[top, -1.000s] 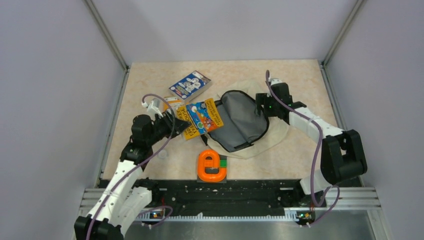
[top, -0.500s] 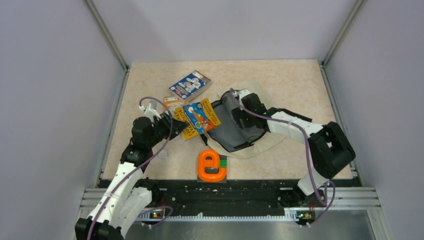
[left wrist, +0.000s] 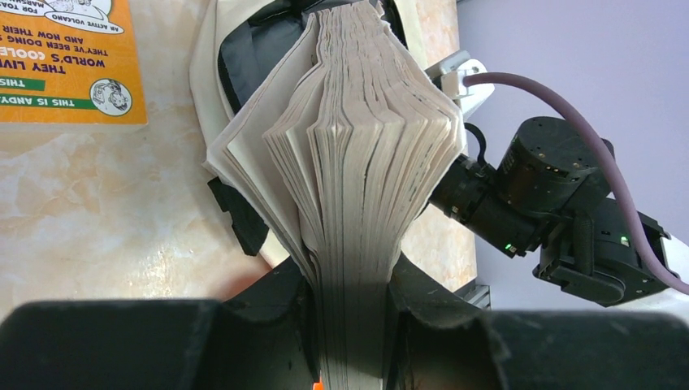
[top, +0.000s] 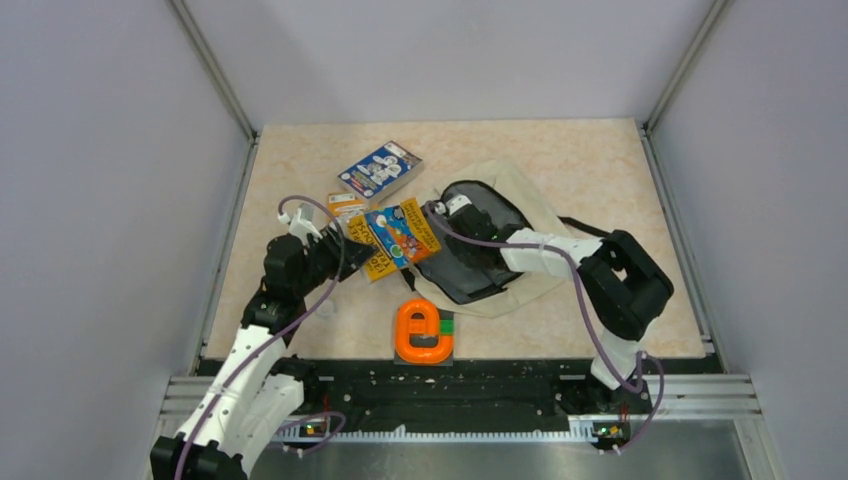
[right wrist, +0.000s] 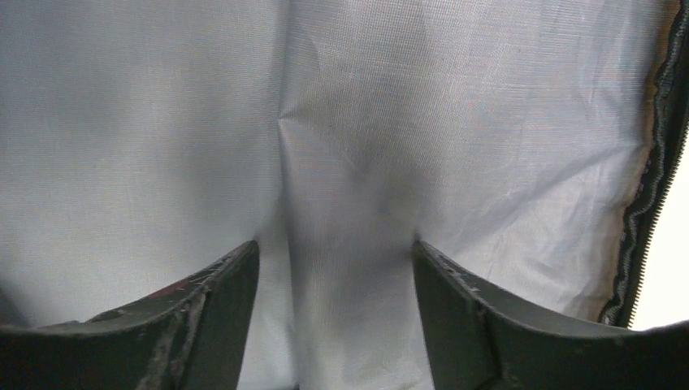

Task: Pack the student bag
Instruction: Place the book in the student bag.

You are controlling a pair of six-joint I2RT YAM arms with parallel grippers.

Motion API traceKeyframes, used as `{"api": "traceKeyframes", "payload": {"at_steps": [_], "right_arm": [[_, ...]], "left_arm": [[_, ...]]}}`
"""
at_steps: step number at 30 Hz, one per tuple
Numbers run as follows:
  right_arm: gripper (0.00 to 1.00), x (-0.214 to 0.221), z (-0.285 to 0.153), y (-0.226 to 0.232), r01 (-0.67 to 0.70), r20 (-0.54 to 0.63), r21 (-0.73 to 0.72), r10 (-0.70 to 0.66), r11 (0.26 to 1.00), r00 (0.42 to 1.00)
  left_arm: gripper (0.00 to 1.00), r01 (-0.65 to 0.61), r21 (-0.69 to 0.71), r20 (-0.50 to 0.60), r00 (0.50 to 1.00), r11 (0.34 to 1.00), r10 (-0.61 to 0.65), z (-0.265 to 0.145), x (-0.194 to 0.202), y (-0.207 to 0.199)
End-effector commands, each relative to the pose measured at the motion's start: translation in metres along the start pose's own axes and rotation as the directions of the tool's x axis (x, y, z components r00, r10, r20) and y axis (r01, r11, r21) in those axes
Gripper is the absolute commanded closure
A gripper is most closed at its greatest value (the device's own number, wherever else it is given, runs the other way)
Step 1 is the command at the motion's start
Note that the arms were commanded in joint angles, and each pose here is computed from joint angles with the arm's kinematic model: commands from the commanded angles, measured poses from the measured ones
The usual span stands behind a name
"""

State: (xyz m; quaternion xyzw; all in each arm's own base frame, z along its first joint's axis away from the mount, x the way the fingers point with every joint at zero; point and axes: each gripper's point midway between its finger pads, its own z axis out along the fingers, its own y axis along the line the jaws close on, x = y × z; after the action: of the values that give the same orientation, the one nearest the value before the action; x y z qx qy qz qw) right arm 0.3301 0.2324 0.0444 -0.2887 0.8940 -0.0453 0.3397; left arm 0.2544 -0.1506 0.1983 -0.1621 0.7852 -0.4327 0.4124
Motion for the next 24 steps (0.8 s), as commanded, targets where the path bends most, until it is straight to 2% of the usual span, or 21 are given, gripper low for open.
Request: {"api": "traceKeyframes", "payload": {"at_steps": [1, 4, 8, 9, 11, 16, 24], "right_arm": [[0.39, -0.010, 0.006, -0.010, 0.020, 0.004, 0.123, -0.021, 0.992, 1.000], [0.58, -0.004, 0.008, -0.021, 0.012, -0.014, 0.197, -0.009, 0.980, 1.000], [0.97, -0.014, -0.005, -0.034, -0.037, 0.028, 0.256, 0.030, 0.966, 0.999], [1.00, -0.020, -0.011, -0.036, -0.066, 0.055, 0.251, 0.053, 0.966, 0.997], [1.00, -0.036, -0.025, -0.038, -0.134, 0.121, 0.201, 0.111, 0.970, 0.986], [1.00, -0.071, -0.059, -0.038, -0.280, 0.246, -0.037, 0.280, 0.959, 0.928], [1.00, -0.080, -0.079, -0.053, -0.369, 0.286, -0.186, 0.410, 0.911, 0.866]], "left_arm": [[1.00, -0.040, 0.118, 0.086, 0.996, 0.992, 0.030, -0.005, -0.021, -0.032], [1.00, -0.034, 0.120, 0.084, 0.996, 0.992, 0.024, -0.004, -0.020, -0.030], [1.00, -0.033, 0.133, 0.072, 0.997, 0.991, 0.024, -0.001, -0.017, -0.029], [1.00, -0.027, 0.142, 0.063, 0.998, 0.990, 0.019, 0.000, -0.016, -0.030], [1.00, -0.013, 0.176, 0.041, 0.999, 0.984, 0.005, 0.004, -0.013, -0.035], [1.00, 0.038, 0.219, 0.021, 0.999, 0.975, -0.043, 0.022, -0.002, -0.043], [1.00, 0.084, 0.229, 0.029, 0.995, 0.970, -0.093, 0.049, 0.012, -0.042]]}}
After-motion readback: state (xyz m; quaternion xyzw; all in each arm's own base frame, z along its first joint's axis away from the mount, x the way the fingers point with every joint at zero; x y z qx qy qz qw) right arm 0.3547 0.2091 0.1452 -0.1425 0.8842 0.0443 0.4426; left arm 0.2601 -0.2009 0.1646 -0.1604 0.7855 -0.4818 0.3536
